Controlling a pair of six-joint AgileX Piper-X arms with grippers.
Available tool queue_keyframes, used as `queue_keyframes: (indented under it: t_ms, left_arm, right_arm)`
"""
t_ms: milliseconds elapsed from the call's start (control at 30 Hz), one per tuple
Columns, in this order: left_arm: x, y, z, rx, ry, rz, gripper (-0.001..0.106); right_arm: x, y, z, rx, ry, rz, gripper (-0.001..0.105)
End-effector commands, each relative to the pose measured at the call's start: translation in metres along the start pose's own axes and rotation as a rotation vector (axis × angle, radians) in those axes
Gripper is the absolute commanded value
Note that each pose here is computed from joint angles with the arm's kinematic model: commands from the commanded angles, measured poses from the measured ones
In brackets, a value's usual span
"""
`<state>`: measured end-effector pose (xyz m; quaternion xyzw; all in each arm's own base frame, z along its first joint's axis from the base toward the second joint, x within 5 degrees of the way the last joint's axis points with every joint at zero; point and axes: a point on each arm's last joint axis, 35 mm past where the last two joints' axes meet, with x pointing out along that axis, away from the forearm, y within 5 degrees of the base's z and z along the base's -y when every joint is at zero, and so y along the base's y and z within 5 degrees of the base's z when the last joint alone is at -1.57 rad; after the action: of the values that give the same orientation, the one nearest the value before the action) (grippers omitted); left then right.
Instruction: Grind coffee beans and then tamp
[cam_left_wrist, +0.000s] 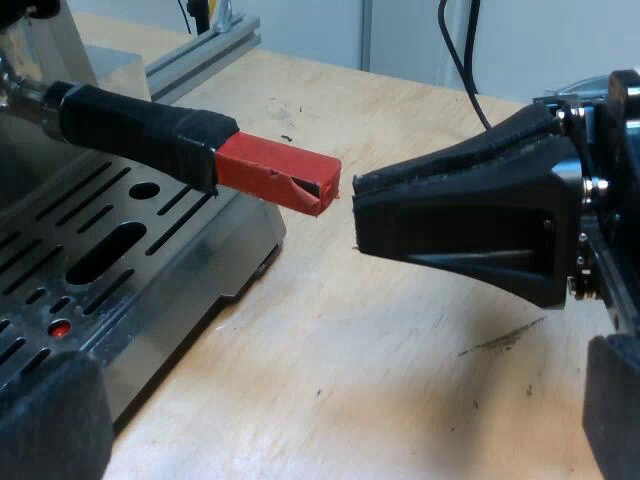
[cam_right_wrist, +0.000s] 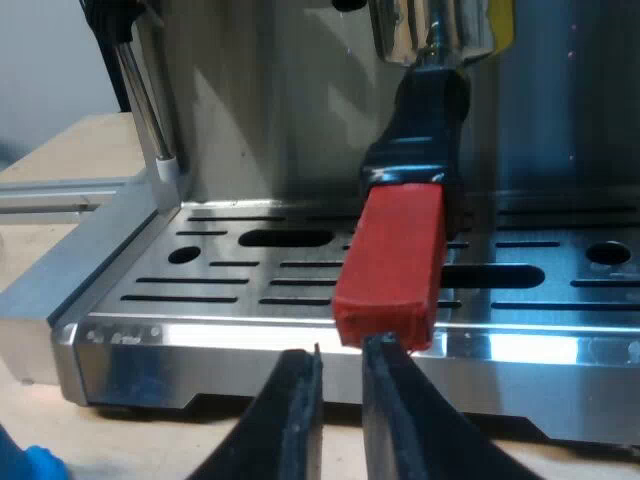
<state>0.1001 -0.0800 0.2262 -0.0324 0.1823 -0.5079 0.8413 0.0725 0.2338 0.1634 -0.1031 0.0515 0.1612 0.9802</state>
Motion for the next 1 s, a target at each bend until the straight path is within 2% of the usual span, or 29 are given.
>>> queue_keyframes:
  t_ms: [33,333,567,1000]
  left_arm:
    - [0.0,-0.002,0.003,0.013,-0.016,-0.026,0.097]
    - [0.0,-0.002,0.003,0.013,-0.016,-0.026,0.097]
    - [0.0,-0.002,0.003,0.013,-0.016,-0.026,0.097]
    - [0.0,-0.002,0.003,0.013,-0.016,-0.026,0.097]
  right_arm:
    - [0.008,-0.005,0.003,0.019,-0.004,-0.051,0.013]
    - [0.026,-0.02,0.003,0.028,0.014,-0.102,0.013]
    - [0.026,-0.021,0.005,0.022,0.004,-0.166,0.013]
    - [0.026,-0.023,0.007,0.031,-0.007,-0.215,0.013]
